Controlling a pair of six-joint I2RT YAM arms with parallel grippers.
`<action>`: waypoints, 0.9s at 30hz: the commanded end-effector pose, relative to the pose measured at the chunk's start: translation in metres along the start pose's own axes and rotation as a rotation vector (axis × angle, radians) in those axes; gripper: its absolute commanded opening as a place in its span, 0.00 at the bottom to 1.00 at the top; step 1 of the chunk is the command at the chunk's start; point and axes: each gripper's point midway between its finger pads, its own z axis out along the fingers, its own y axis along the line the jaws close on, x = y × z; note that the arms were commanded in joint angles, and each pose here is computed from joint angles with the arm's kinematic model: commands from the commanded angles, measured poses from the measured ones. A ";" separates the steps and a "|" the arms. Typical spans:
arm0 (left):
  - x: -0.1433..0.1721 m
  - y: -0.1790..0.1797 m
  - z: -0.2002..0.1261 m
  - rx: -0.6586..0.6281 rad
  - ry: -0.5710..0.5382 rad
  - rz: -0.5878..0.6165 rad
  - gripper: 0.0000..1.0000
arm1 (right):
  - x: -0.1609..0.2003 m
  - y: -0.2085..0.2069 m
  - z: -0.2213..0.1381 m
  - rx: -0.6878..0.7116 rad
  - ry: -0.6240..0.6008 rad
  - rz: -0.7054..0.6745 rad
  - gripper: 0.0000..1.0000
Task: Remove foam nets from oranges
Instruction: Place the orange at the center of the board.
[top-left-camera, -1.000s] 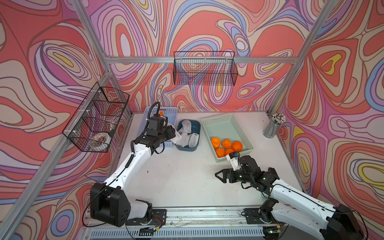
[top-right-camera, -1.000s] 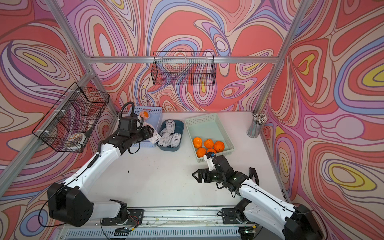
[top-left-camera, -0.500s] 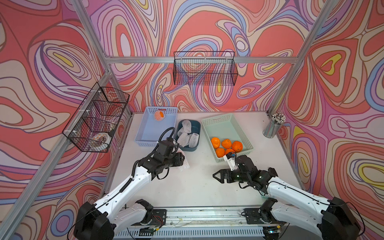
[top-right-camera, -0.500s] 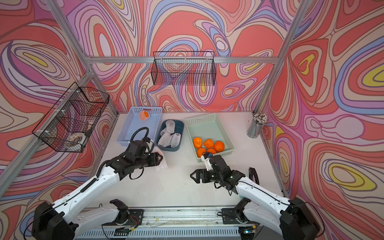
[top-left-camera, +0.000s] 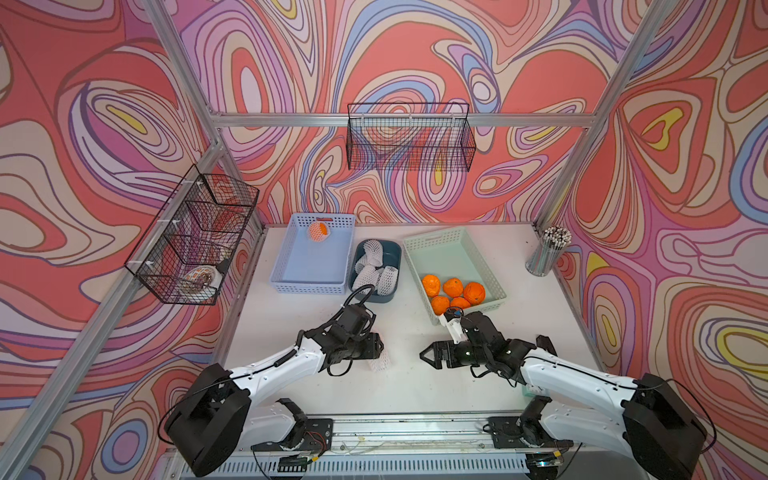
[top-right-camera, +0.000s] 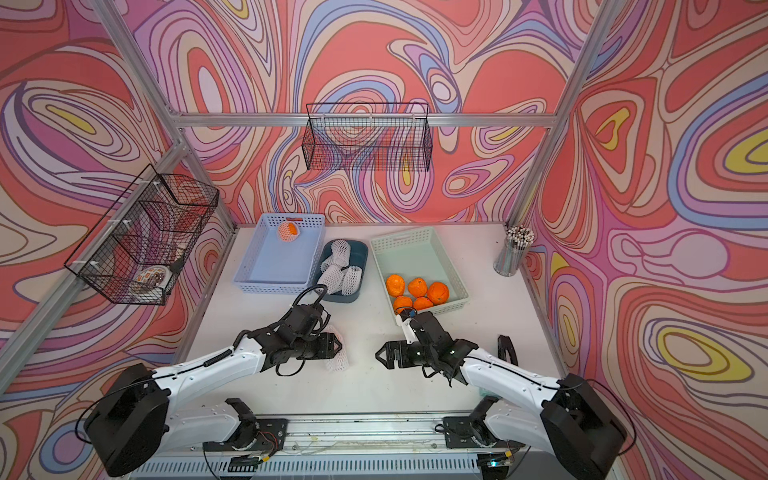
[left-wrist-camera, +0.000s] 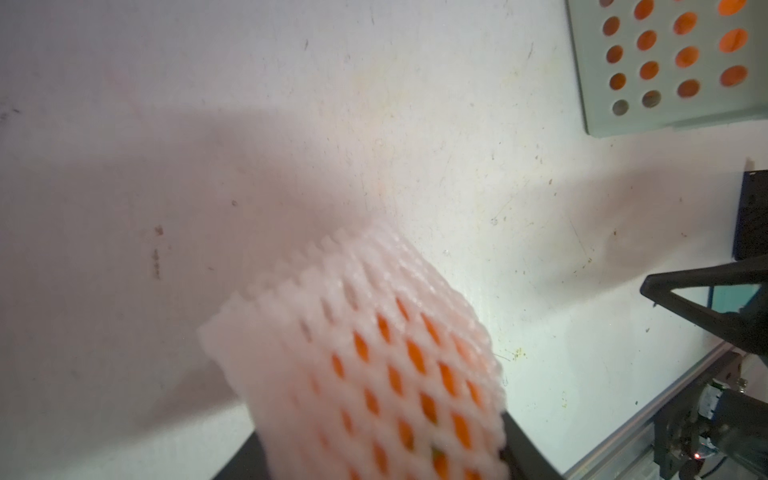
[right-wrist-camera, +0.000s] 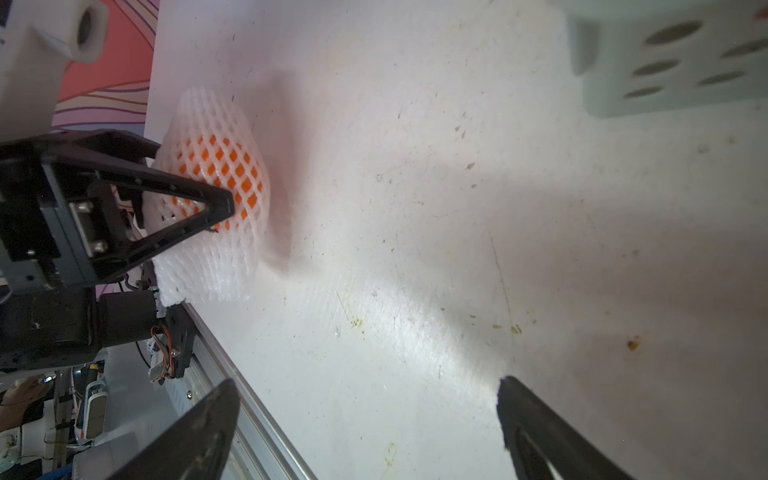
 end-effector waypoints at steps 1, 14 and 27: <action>0.000 -0.008 0.009 0.047 0.000 -0.010 0.63 | -0.011 0.008 0.001 -0.008 -0.030 -0.017 0.98; 0.000 -0.004 -0.007 0.018 -0.014 0.032 0.88 | -0.009 0.003 0.003 0.019 -0.017 -0.043 0.98; -0.015 0.018 -0.053 -0.149 -0.116 0.067 0.95 | -0.003 0.033 0.023 -0.151 0.028 -0.086 0.98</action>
